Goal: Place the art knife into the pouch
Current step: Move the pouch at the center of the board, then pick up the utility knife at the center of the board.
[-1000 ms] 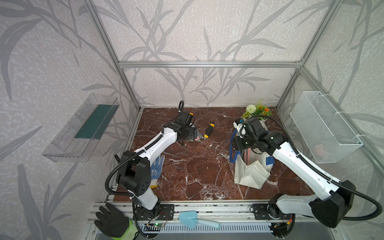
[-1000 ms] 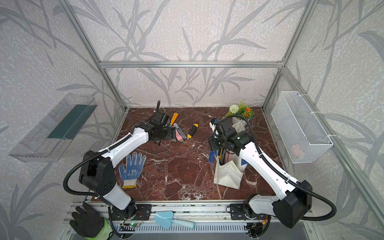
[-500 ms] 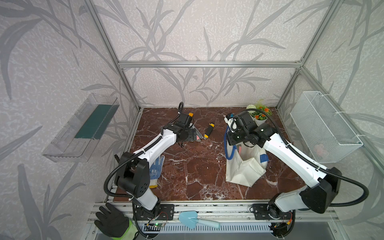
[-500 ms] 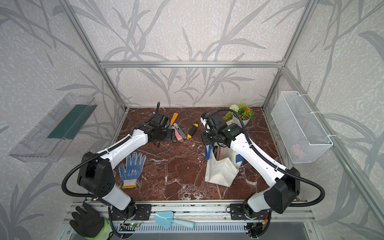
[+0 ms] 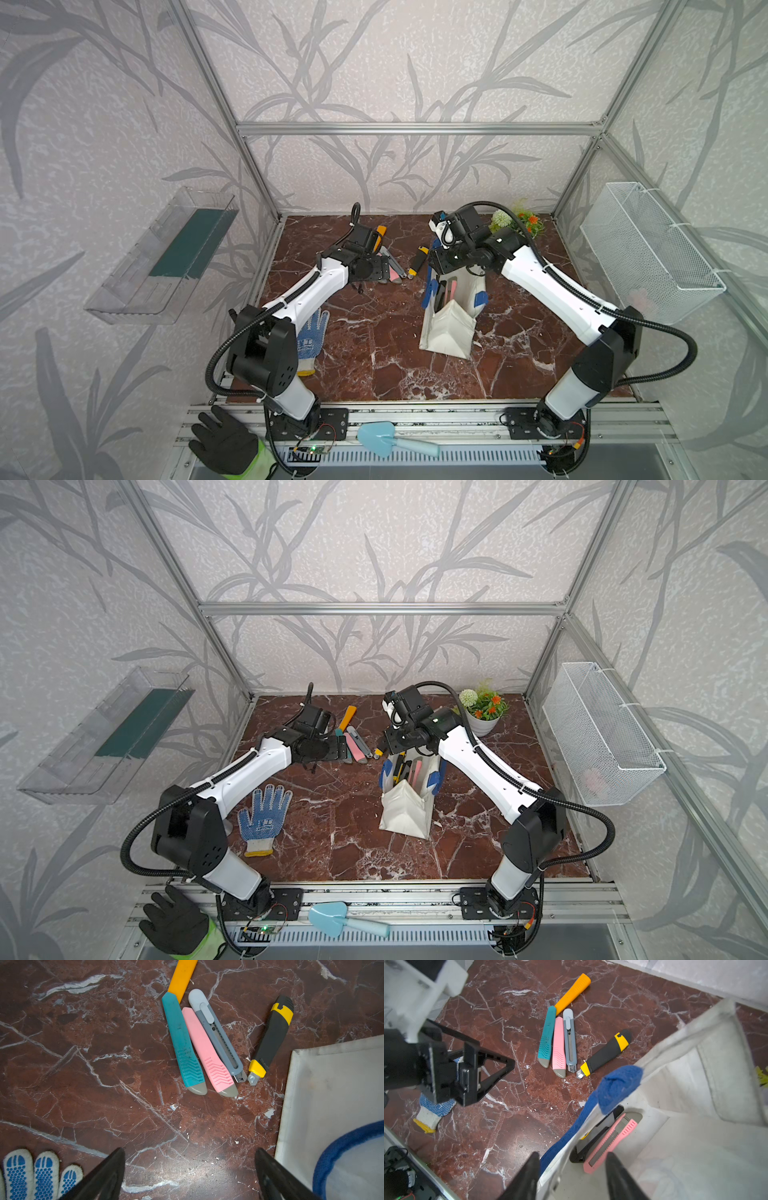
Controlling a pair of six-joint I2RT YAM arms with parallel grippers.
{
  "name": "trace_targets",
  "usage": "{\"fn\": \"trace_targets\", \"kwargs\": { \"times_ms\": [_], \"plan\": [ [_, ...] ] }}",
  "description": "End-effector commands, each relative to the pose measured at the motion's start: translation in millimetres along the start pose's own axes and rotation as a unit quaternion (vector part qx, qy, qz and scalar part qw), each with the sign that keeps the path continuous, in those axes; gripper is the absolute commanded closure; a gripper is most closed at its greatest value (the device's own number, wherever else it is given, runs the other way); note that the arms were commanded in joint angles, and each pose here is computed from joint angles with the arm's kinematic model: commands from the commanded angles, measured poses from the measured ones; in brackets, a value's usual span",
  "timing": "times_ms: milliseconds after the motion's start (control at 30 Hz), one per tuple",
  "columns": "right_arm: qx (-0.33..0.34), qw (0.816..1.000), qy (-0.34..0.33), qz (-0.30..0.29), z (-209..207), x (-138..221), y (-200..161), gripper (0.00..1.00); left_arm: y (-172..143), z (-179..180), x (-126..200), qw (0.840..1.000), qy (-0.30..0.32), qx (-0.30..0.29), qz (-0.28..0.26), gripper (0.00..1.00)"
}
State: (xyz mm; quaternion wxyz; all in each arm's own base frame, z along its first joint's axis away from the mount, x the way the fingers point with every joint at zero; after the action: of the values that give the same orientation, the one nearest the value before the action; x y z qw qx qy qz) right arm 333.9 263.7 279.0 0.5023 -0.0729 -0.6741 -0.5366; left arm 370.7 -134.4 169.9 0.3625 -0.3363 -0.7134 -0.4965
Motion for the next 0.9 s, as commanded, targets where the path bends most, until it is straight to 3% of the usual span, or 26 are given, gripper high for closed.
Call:
{"fn": "trace_targets", "kwargs": {
  "times_ms": [0, 67, 233, 433, 700, 867],
  "plan": [
    [0.004, 0.998, 0.027, -0.051, 15, 39, 12, 0.24, 8, -3, 0, 1.0, -0.011, 0.012, -0.003, 0.07],
    [0.01, 0.997, 0.043, -0.069, 21, 51, 13, 0.12, 11, -2, -4, 1.0, -0.005, 0.015, 0.001, 0.11],
    [0.019, 0.99, 0.042, -0.133, 20, 87, 4, 0.01, 22, 5, -38, 0.999, 0.02, 0.031, 0.016, 0.16],
    [-0.01, 0.978, -0.037, -0.206, -6, 127, -34, 0.01, 33, 7, -76, 0.998, 0.038, 0.033, 0.041, 0.21],
    [-0.053, 0.977, -0.055, -0.199, -18, 113, -95, 0.01, 39, 17, -117, 0.995, 0.048, 0.052, 0.074, 0.41],
    [-0.065, 0.976, -0.053, -0.199, -19, 109, -105, 0.01, 38, 14, -134, 0.994, 0.039, 0.055, 0.081, 0.44]
  ]
}}
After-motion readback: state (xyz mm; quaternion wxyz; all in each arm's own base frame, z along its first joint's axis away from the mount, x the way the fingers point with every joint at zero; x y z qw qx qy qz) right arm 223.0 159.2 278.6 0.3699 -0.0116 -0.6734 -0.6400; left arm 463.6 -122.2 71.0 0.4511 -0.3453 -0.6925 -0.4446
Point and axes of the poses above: each gripper's point midway between its finger pads, its own x axis back along the fingers, its own z axis along the line the jaws close on, y = z × x, the point moved 3 cm from there along x, back along the fingers, and after that the axes turned 8 degrees about x, right-handed, at the moved point
